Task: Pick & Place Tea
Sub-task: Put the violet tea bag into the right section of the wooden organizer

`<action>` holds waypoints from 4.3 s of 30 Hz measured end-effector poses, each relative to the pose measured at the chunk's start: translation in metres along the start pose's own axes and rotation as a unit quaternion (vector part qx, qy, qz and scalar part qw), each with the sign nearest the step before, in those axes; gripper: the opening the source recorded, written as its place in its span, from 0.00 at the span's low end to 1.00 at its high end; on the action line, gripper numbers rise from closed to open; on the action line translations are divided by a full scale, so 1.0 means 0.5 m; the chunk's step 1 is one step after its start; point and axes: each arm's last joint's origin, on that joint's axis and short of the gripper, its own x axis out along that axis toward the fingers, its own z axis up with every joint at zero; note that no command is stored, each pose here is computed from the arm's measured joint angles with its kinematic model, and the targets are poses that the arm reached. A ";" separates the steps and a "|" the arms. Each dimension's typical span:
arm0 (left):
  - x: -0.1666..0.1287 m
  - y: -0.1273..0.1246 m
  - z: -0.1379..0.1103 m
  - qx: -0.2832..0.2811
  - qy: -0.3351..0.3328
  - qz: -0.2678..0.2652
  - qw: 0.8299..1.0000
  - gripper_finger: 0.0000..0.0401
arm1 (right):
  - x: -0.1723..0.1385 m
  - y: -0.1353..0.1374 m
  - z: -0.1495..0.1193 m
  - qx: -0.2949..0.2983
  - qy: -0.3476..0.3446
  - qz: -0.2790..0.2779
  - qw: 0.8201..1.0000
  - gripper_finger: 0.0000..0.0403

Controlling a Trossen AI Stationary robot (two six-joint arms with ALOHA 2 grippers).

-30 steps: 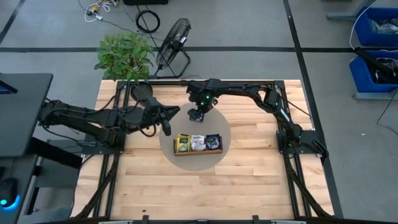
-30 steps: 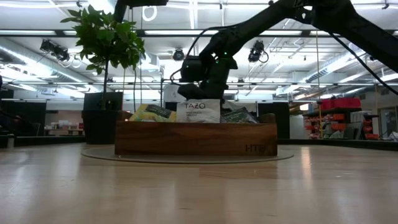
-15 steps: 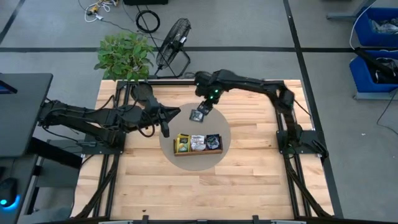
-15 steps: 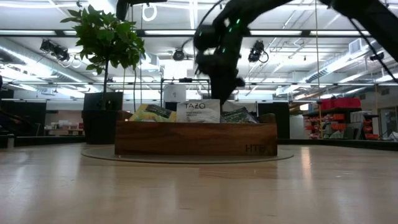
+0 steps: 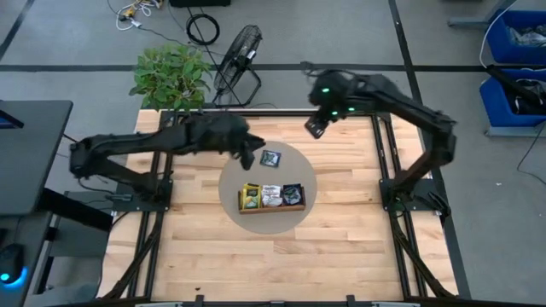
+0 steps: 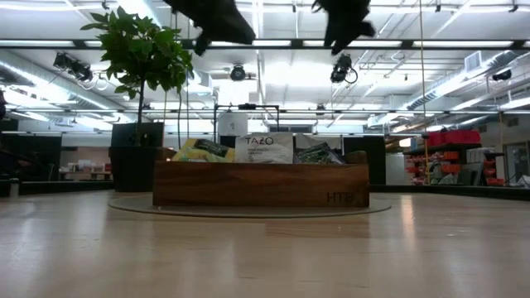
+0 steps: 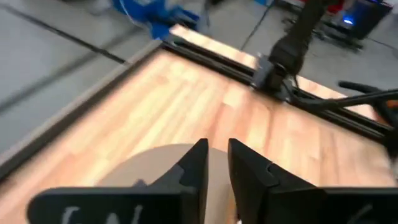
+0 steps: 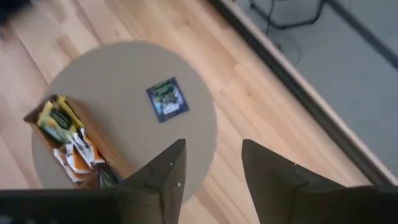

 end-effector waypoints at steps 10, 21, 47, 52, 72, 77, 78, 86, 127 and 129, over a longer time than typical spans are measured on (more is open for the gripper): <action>0.182 0.058 0.057 -0.108 0.123 0.028 0.986 0.36 | -0.127 -0.032 -0.057 0.050 -0.060 -0.066 0.995 0.47; 0.339 0.059 0.040 0.008 0.346 0.099 0.933 0.53 | -0.140 -0.039 -0.078 0.056 -0.034 -0.079 0.995 0.47; 0.472 0.107 -0.109 -0.081 0.455 0.162 0.872 0.80 | -0.140 -0.038 -0.073 0.058 -0.045 -0.074 0.995 0.47; 0.486 0.113 -0.132 -0.095 0.468 0.170 0.862 0.78 | -0.139 -0.037 -0.072 0.059 -0.045 -0.071 0.995 0.47; 0.518 0.126 -0.175 -0.104 0.480 0.176 0.853 0.73 | -0.139 -0.037 -0.071 0.049 -0.048 -0.068 0.995 0.47; 0.518 0.126 -0.175 -0.104 0.481 0.176 0.853 0.63 | -0.139 -0.037 -0.070 0.047 -0.049 -0.068 0.995 0.47; 0.518 0.126 -0.175 -0.104 0.480 0.176 0.853 0.61 | -0.139 -0.037 -0.070 0.047 -0.050 -0.067 0.995 0.47; 0.519 0.125 -0.175 -0.102 0.481 0.172 0.854 0.41 | -0.139 -0.036 -0.070 0.047 -0.050 -0.067 0.995 0.47; 0.329 0.053 0.064 0.007 0.334 0.131 0.933 0.10 | -0.139 -0.052 -0.066 0.006 -0.051 -0.091 0.995 0.47; 0.294 0.035 0.097 0.032 0.298 0.126 0.946 0.10 | -0.140 -0.059 -0.065 0.004 -0.050 -0.094 0.994 0.47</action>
